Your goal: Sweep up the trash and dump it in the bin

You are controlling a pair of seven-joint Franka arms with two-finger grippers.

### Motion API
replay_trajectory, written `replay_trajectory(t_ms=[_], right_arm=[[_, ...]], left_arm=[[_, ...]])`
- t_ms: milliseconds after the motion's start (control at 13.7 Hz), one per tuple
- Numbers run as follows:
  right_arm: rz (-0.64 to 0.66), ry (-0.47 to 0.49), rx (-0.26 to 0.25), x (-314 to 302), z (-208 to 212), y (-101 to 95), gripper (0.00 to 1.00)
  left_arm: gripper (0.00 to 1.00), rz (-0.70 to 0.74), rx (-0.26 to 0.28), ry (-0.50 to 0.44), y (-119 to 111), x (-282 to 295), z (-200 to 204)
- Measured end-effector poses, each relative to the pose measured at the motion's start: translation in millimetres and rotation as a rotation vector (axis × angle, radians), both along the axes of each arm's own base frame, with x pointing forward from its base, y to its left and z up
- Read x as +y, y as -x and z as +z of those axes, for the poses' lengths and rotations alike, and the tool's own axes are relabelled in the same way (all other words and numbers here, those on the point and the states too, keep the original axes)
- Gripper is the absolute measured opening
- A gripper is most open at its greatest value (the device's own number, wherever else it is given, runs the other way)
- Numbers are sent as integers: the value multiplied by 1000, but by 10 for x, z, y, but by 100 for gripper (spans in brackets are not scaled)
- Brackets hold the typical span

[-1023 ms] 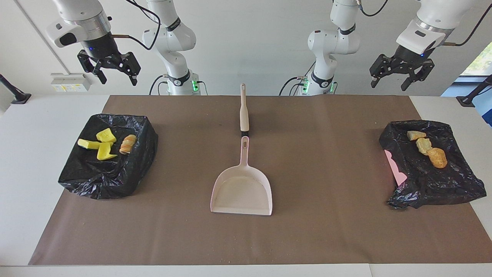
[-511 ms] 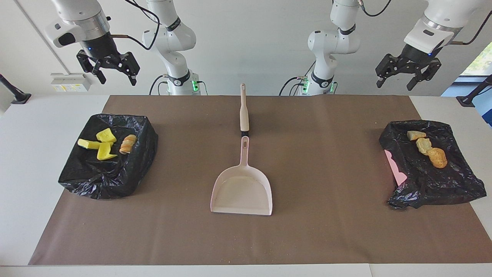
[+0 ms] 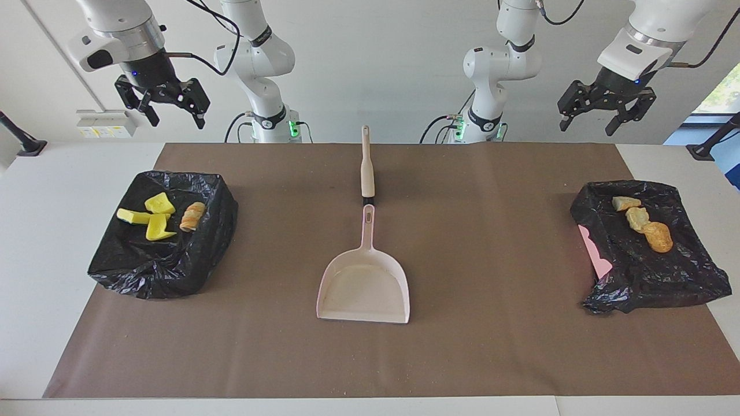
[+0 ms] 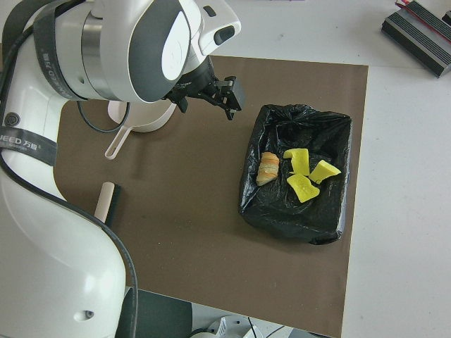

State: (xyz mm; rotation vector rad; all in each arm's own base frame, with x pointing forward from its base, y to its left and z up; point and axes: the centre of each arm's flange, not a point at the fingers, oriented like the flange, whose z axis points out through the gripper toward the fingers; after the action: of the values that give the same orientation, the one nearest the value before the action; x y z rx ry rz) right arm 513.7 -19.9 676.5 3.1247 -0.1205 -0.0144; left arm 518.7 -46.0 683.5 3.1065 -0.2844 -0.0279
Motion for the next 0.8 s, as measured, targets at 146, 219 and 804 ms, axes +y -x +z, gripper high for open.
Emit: replay_trajectory(t_ms=[146,219,804], right_arm=[[0,0,0,0,0,0,100],[0,0,0,-3,-1,0,100],[-7,-1,-3,-41,9,8,100]], left_arm=[[100,3,7,-1,6,18,-6],[100,6,10,-1,8,35,-8],[100,15,45,-3,79,95,80]])
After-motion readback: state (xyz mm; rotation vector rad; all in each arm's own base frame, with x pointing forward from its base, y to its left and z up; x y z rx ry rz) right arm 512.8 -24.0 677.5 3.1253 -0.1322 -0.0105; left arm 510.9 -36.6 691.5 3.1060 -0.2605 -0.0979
